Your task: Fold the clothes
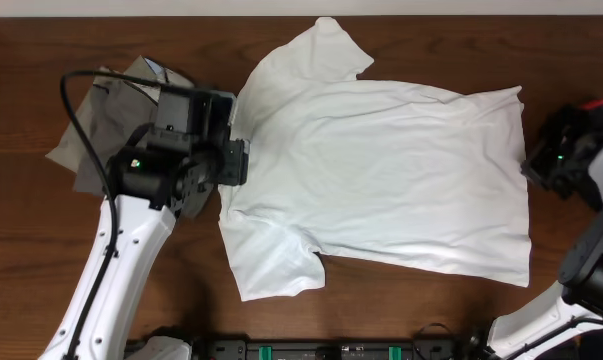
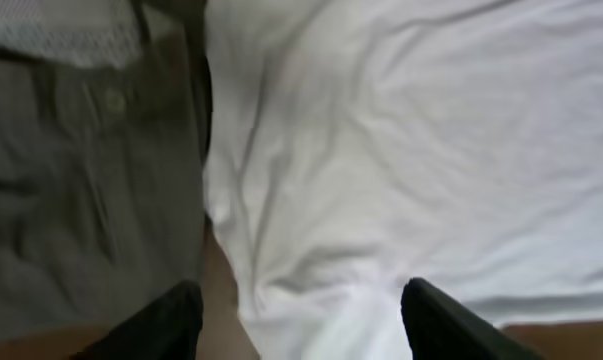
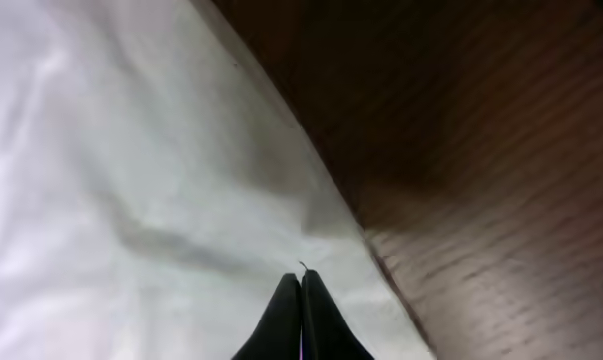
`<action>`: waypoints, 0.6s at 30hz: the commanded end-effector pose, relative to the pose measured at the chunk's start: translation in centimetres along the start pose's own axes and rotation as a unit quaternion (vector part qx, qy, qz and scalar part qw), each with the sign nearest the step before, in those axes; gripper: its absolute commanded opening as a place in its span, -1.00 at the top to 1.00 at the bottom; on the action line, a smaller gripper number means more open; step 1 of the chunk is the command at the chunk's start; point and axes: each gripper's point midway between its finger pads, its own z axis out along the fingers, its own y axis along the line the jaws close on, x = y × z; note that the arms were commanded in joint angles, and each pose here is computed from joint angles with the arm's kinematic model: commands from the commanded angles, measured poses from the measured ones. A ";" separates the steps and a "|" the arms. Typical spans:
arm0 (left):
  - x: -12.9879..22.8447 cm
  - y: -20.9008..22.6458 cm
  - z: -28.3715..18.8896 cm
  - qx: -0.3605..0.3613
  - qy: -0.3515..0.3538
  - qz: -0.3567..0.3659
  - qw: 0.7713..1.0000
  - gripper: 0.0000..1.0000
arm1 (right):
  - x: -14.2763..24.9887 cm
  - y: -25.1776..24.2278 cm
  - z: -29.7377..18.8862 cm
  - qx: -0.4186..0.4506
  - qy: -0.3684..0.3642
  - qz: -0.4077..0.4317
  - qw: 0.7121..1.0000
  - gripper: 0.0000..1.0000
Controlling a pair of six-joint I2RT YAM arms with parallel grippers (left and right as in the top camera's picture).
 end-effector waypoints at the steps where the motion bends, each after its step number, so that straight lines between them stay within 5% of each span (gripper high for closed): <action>1: 0.4 -0.3 -0.7 0.009 0.005 -0.009 1.000 -0.32 | 0.2 -2.4 1.6 0.082 -0.013 0.009 0.997 0.95; 9: 1.0 -0.3 -0.7 0.008 0.017 -0.015 1.000 -0.30 | -0.1 -4.1 6.0 0.107 -0.011 0.015 0.994 0.97; 18: 0.9 -0.3 -0.7 0.008 0.016 -0.018 1.000 -0.30 | -3.1 -5.7 5.3 0.133 -0.061 0.024 0.989 0.97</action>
